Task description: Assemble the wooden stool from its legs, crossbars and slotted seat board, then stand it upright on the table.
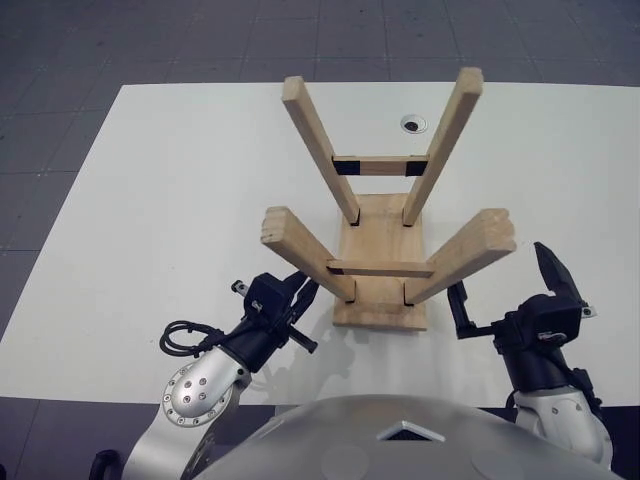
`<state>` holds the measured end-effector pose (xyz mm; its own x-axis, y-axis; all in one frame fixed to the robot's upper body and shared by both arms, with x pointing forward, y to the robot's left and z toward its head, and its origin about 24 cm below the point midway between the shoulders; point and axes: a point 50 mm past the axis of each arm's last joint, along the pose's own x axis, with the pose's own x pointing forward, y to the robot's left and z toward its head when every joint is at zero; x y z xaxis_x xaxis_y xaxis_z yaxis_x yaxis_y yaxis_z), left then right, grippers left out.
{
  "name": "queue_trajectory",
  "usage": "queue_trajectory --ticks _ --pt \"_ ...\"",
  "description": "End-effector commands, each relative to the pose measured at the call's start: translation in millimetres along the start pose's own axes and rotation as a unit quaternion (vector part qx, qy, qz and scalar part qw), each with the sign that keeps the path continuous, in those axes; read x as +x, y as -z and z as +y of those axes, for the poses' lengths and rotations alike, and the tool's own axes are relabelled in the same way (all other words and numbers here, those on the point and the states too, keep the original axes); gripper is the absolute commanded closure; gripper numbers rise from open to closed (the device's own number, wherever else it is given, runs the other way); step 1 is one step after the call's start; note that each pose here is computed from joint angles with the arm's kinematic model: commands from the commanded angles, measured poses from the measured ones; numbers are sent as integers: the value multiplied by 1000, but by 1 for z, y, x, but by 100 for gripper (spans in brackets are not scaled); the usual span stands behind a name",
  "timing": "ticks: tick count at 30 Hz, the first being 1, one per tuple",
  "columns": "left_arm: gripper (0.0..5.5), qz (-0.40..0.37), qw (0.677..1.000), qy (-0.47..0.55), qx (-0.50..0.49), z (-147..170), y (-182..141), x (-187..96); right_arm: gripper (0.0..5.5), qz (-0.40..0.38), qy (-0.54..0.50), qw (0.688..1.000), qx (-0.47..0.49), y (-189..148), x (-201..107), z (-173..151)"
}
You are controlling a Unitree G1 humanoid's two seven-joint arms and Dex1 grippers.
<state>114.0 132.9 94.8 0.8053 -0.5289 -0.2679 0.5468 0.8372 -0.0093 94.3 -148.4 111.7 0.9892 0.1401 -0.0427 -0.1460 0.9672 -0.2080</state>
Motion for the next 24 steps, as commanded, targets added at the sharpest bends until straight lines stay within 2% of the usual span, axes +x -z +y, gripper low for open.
queue_trajectory --ticks 1,11,18,24 --pt "480 -54 997 59 -15 -13 -17 2 2 6 -12 1000 -15 3 0 -2" --pt "480 -55 997 59 -19 -12 -18 3 2 -77 56 994 -47 -28 15 -39" --pt "480 -55 997 48 -12 -6 -19 5 2 -73 78 994 -34 -29 16 -56" --pt "480 -44 999 30 2 5 -10 10 2 -199 44 979 -20 -80 42 -84"
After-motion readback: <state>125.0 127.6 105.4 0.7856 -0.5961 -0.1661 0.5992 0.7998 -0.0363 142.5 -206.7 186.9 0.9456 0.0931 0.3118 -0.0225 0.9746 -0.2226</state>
